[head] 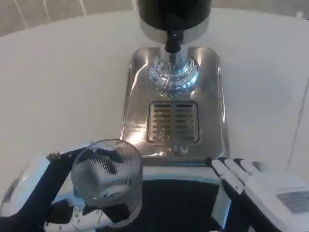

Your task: Grasp the cup under the faucet to collect the drink, then remove the cup.

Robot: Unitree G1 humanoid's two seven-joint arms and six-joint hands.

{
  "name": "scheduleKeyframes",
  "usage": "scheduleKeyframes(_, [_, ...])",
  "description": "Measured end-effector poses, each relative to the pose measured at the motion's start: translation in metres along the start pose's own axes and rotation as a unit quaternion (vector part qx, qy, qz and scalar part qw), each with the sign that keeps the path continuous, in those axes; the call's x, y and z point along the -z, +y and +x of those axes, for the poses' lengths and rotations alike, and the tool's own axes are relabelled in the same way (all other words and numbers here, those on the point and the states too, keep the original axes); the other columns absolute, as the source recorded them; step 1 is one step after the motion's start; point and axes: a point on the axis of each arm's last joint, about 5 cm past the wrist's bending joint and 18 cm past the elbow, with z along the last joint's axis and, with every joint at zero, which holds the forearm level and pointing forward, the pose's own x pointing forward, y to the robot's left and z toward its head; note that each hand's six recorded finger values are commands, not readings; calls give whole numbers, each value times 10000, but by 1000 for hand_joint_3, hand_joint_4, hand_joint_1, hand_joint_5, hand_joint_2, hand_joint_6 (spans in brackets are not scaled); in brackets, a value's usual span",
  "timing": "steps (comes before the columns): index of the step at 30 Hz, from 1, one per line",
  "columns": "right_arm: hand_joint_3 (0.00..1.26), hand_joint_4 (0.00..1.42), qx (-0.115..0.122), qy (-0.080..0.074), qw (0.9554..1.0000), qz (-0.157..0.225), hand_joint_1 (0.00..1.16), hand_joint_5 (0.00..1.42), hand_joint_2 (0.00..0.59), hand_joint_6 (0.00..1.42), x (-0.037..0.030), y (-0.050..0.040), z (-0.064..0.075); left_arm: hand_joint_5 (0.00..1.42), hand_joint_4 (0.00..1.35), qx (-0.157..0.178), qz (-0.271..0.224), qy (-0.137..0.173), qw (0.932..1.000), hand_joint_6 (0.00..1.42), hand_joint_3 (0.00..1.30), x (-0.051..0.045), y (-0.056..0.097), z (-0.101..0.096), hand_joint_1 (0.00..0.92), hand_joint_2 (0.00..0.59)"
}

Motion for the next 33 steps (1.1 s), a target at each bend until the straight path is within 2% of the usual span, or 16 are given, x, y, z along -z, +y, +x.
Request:
scheduleKeyframes(28, [0,0,42,22,10000,-33,308,0,486,0,15,-25,8,1402,1233,-74,-88,26,9999,1115,1052,-4,-38,0,510,48])
scheduleKeyframes(33, [0,0,30,42,10000,-13,306,0,488,0,24,-27,4,1402,1233,-150,-100,74,9998,1115,1052,14,-46,68,510,48])
